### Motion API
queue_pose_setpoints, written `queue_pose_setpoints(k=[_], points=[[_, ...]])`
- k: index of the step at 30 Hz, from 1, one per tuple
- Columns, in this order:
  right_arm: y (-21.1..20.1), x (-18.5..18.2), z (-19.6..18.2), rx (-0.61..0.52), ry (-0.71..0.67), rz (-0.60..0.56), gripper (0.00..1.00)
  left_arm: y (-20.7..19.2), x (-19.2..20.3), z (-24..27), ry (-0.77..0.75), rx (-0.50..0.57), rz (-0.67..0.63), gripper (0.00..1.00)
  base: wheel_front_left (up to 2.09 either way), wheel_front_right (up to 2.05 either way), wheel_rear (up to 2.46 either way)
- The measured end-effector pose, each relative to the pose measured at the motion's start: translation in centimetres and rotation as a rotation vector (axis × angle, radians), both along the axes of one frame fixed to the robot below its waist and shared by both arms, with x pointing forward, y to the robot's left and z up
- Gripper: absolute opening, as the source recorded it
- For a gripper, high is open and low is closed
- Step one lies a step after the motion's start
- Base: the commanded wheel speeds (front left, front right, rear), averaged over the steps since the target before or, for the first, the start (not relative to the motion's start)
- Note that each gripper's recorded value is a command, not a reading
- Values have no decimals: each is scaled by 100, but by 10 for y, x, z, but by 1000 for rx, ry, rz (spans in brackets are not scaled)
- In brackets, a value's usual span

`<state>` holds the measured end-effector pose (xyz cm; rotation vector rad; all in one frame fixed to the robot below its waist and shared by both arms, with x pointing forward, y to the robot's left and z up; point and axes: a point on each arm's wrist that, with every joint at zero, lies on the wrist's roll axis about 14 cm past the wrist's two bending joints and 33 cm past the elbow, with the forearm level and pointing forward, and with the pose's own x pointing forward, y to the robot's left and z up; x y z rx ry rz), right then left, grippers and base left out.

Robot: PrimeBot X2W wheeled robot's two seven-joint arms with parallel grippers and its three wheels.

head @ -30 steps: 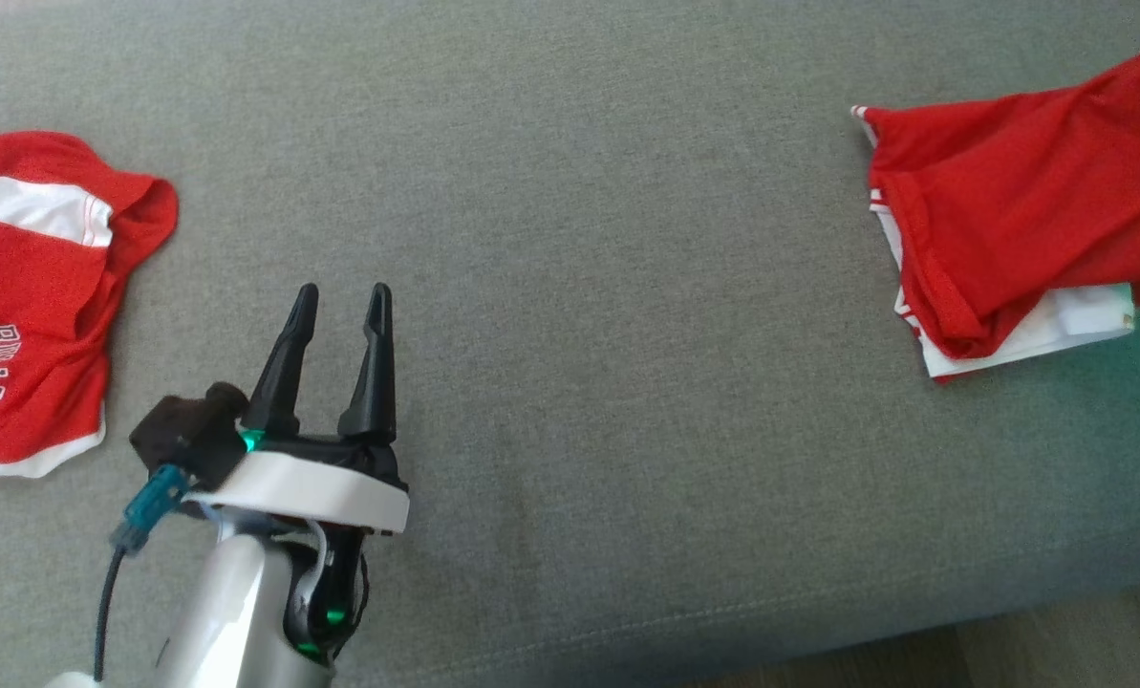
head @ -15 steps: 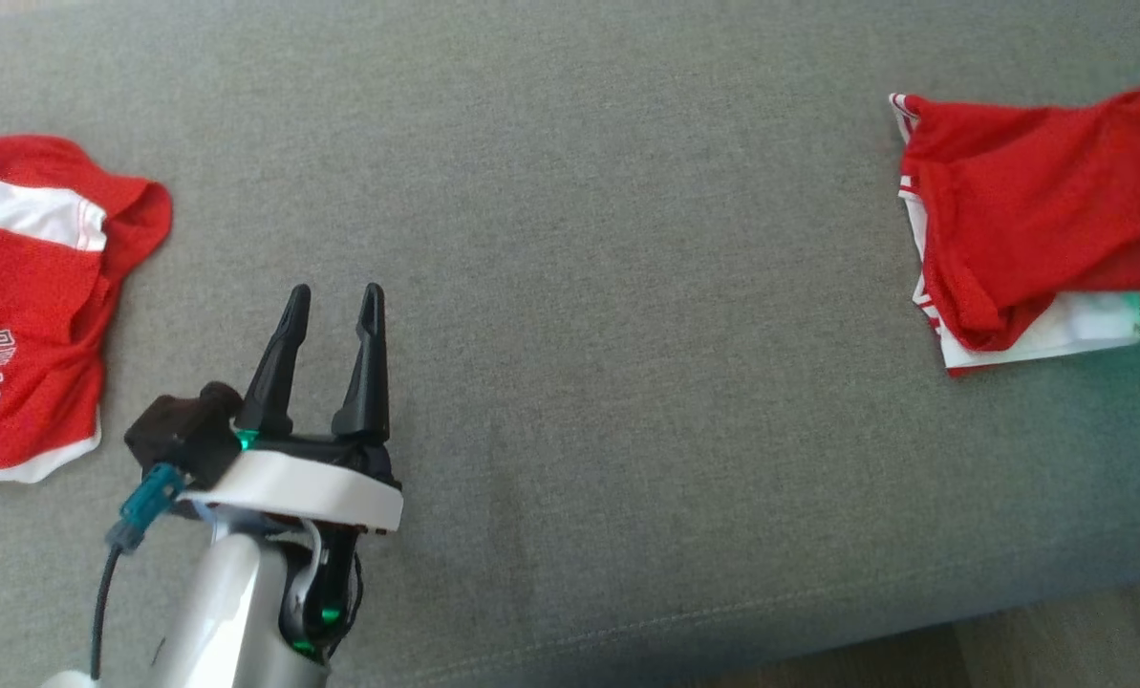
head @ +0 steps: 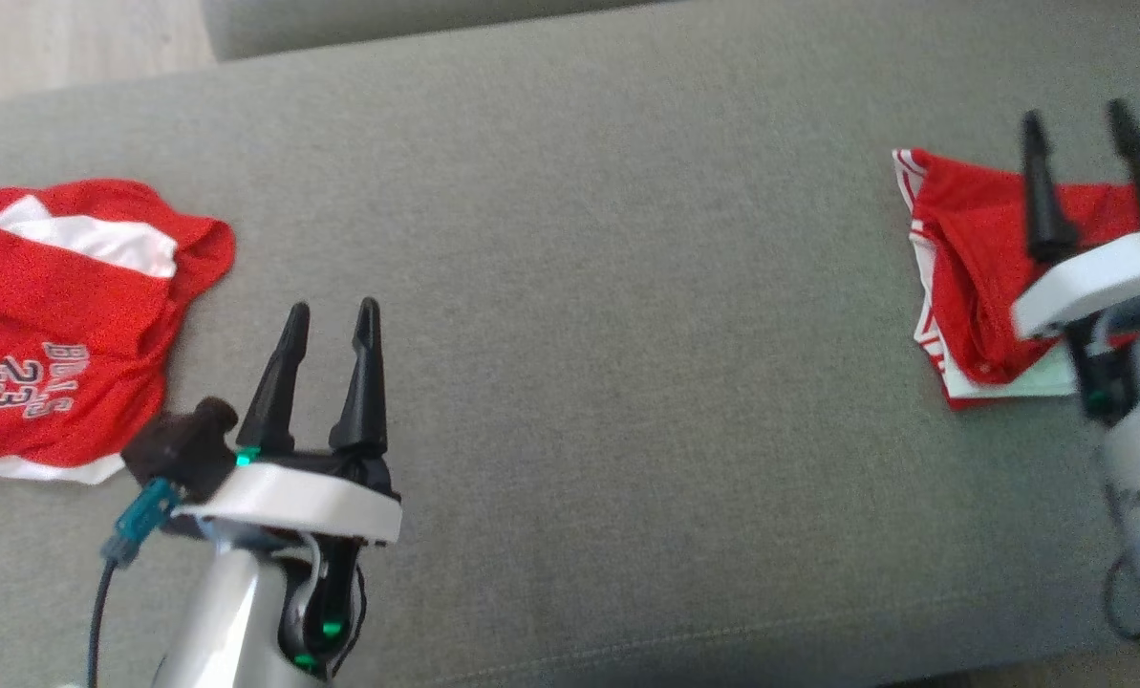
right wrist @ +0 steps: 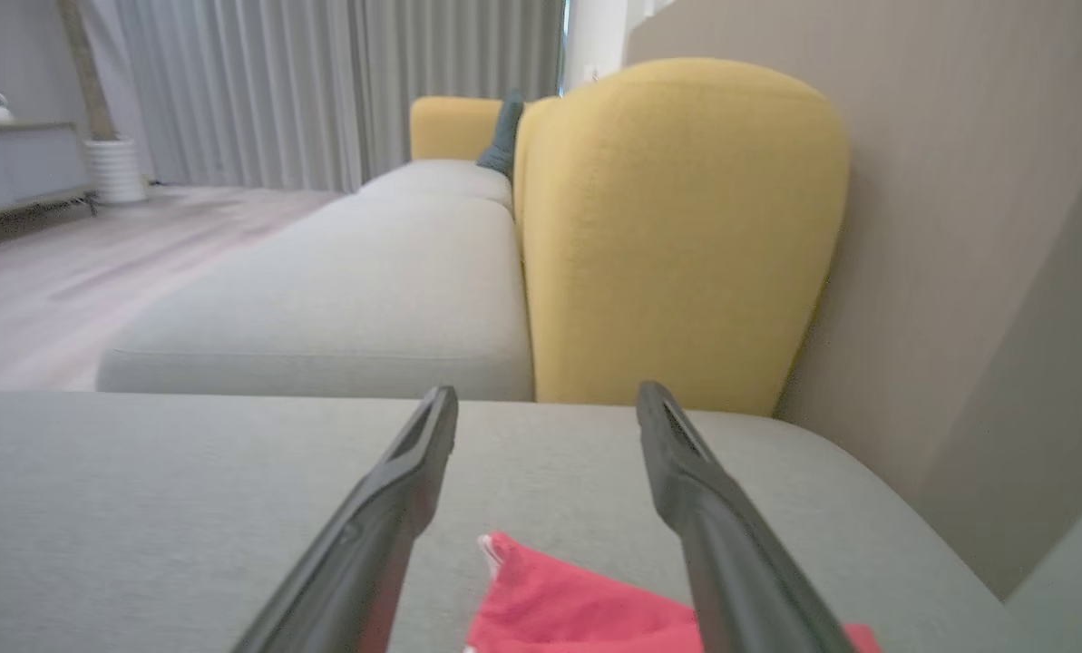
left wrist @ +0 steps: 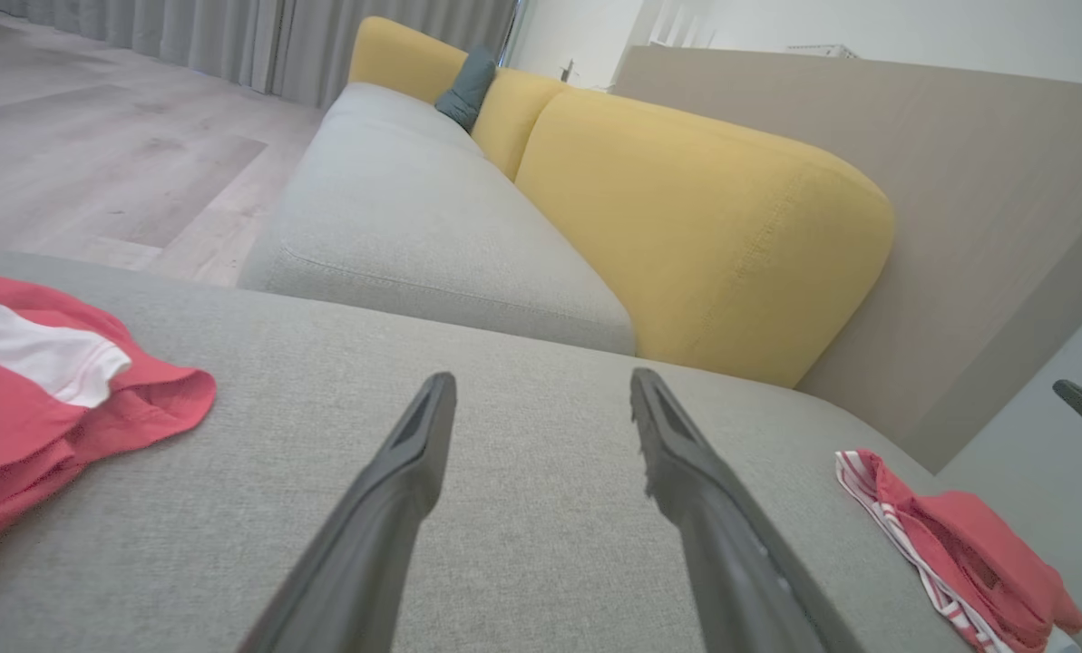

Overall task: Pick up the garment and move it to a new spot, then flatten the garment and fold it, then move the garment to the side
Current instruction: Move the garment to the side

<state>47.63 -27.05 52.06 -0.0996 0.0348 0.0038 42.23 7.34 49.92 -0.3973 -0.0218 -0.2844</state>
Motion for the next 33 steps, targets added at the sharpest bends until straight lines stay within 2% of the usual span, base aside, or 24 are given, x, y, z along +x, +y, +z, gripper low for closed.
queue_pose_setpoints(k=[8,15,19,26,33], points=[[76,-20,-3,128,-37,136,100,25,-24,9,-13,5,77,100,0,0,0],[119,-48,-10,214,-48,185,100,46,-44,20,-37,-9,141,100,0,0,0],[123,-64,-22,241,-31,161,100,52,-54,17,-28,-7,158,100,0,0,0],[129,-89,-42,217,11,164,100,58,-66,12,-15,9,183,100,0,0,0],[134,-97,-49,245,28,169,100,58,-69,7,-1,20,181,100,0,0,0]])
